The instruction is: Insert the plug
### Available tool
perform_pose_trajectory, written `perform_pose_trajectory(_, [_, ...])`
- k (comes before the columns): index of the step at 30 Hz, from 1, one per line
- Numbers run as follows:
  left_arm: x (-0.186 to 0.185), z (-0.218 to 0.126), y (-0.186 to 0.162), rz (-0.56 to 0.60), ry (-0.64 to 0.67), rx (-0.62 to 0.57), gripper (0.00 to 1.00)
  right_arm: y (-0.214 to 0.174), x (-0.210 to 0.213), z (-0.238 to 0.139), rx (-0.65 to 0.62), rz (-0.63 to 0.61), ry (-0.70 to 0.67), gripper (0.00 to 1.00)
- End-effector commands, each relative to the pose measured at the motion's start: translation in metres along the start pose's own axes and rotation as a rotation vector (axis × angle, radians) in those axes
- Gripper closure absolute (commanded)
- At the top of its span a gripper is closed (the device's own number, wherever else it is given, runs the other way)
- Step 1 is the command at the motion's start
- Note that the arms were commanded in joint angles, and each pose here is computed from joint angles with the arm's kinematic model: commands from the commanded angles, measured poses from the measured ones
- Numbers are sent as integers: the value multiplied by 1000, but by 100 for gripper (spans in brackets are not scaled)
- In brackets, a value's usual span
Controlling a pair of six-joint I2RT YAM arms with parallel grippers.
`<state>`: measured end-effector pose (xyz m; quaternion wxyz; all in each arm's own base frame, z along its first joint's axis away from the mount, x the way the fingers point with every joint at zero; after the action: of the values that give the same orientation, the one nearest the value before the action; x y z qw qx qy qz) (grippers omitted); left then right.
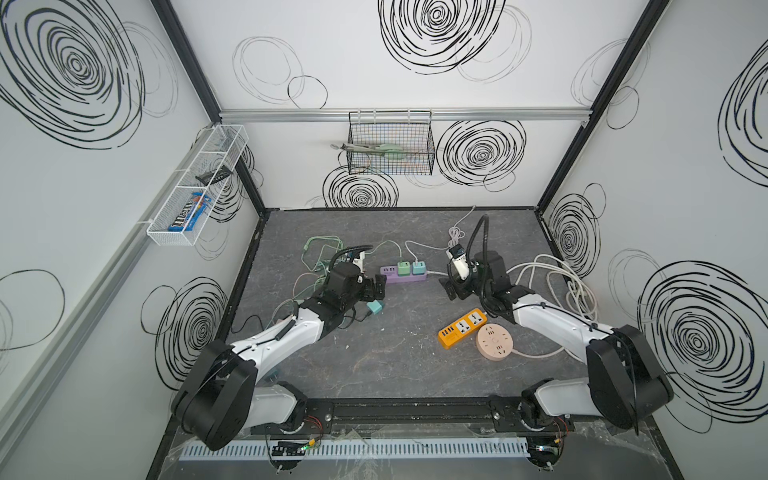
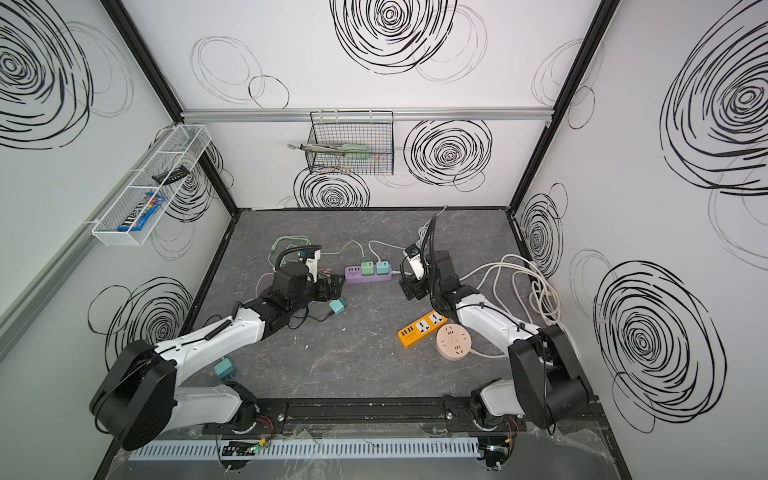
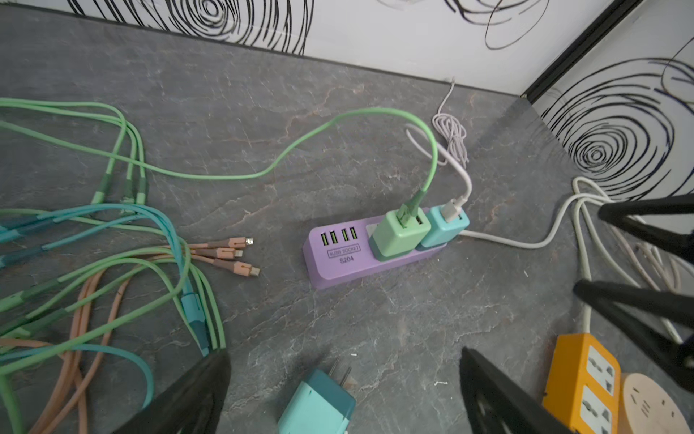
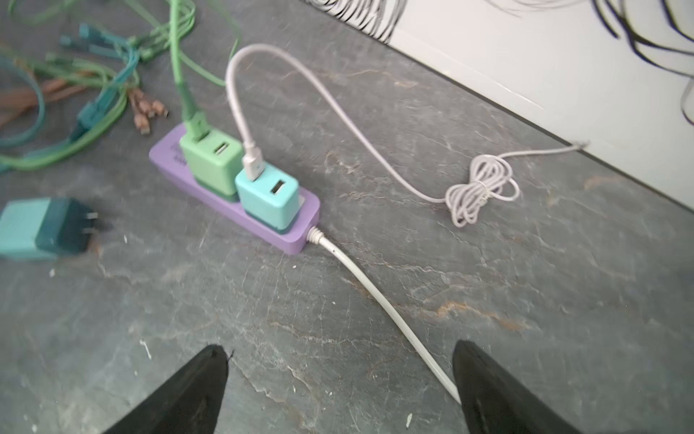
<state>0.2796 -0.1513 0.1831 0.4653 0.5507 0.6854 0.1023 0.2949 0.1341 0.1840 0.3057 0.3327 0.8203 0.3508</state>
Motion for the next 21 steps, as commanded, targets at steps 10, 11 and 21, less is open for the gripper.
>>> perform_pose_trajectory(10, [-10, 44, -15, -135, -73, 157, 32, -25, 30, 10, 69, 489, 225, 45])
perform_pose_trajectory(11, [-10, 48, -16, -142, -74, 169, 36, -28, 33, 12, 76, 514, 239, 51])
perform_pose_trajectory(21, [10, 85, -20, -215, -5, 211, 48, -32, 54, 46, 141, 518, 354, 86])
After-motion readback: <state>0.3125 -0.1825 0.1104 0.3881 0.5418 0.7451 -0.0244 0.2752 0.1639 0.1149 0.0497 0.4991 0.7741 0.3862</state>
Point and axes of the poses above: each gripper's point midway between its finger pads, its own z axis out along the fingers, its own x axis along the line the jaws close on, y = z × x, the point moved 9 cm from there along -z, back along the fingers, and after that the axes turned 15 degrees about -z, right-handed, at the moved point
